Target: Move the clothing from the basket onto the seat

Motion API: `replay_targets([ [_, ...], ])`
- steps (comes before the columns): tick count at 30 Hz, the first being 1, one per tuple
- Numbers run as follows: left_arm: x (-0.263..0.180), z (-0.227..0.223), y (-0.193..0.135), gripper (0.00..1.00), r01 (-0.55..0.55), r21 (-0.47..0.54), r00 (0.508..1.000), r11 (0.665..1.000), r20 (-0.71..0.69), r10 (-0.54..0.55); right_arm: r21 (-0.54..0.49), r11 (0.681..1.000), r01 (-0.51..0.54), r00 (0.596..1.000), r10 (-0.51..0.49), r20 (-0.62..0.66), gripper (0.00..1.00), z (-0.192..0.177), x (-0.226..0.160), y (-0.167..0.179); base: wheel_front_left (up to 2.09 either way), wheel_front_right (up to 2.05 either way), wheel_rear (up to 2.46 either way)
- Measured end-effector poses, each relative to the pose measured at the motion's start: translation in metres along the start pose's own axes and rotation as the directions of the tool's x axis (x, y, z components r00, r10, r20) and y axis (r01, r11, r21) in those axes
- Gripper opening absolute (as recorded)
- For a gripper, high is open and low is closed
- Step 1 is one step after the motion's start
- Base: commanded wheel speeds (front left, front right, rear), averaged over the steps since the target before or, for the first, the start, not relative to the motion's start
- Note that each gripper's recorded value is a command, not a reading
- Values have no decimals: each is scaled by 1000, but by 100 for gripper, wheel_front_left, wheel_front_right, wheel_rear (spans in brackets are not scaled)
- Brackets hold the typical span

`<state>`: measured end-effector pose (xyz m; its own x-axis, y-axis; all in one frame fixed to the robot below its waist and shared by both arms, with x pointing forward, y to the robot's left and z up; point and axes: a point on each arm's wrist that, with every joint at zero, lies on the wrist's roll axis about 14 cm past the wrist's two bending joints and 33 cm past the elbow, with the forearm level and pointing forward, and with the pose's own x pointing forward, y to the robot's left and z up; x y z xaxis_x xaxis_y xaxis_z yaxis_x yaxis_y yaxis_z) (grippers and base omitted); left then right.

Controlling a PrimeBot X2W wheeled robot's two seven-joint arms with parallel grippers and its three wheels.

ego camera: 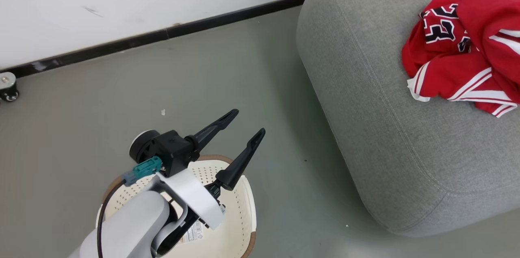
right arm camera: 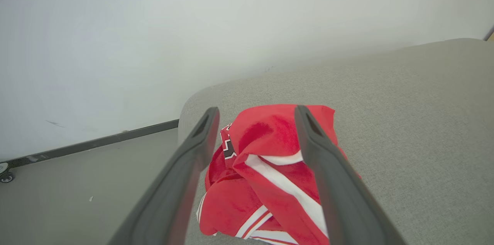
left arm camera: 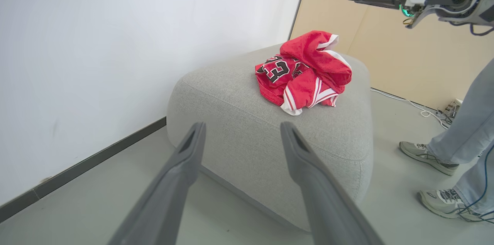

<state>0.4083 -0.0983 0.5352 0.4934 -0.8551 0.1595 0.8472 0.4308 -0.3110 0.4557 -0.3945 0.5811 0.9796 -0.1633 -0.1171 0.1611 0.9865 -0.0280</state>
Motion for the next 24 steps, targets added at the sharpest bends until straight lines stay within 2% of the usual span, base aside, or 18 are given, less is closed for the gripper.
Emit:
replay_targets([
  [5, -11, 2, 8, 100, -66, 11, 998, 998, 4, 66, -6, 998, -57, 998, 57, 12, 100, -3, -5, 19, 0, 0, 0],
  [11, -24, 15, 25, 100, -167, 34, 985, 985, 40, 165, -11, 992, -127, 986, 127, 108, 100, 21, -5, 43, 0, 0, 0],
  [24, -65, 39, 59, 100, -375, 71, 924, 924, 109, 367, 26, 971, -237, 948, 225, 224, 100, 23, -15, 87, 0, 0, 0],
])
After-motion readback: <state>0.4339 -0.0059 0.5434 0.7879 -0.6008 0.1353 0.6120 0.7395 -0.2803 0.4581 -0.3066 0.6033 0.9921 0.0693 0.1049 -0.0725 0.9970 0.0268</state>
